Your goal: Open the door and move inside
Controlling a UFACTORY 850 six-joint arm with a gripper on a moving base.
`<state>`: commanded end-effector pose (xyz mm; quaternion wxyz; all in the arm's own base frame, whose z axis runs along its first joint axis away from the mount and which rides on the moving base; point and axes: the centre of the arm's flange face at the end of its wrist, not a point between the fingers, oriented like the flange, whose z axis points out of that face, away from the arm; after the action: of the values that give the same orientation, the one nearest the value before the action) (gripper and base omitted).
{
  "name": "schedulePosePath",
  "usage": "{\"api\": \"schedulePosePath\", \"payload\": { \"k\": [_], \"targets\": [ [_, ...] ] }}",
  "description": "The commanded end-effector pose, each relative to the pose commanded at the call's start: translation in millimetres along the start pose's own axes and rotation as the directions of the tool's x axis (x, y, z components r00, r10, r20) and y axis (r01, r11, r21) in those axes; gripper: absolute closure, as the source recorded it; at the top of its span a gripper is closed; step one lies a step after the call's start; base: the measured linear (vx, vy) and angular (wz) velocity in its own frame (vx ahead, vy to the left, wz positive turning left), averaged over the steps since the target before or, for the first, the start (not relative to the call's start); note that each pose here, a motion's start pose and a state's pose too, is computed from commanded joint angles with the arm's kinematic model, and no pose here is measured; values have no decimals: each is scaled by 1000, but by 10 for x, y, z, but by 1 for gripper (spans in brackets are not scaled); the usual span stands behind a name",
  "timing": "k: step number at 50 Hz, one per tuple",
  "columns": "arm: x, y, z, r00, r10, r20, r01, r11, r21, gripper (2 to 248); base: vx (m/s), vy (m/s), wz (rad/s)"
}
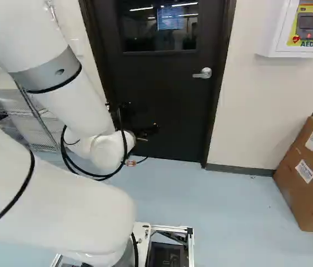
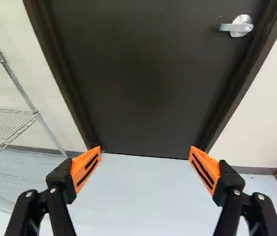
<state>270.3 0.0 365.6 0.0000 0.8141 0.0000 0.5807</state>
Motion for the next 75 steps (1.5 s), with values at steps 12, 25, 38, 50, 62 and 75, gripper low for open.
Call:
{"api": "schedulePosePath", "payload": {
  "k": [12,25,38,50,62,75],
  "targets": [
    [0,0,0,1000,0,0,0,1000,0,3,182,-59,-280],
    [0,0,0,1000,0,0,0,1000,0,3,184,-55,-279],
    [0,0,0,1000,0,0,0,1000,0,3,192,-59,-296],
    [0,0,0,1000,0,0,0,1000,0,3,192,-20,-103],
    [0,0,0,1000,0,0,0,1000,0,3,177,-3,-20],
    [0,0,0,1000,0,0,0,1000,0,3,169,-4,-21]
  ]
}}
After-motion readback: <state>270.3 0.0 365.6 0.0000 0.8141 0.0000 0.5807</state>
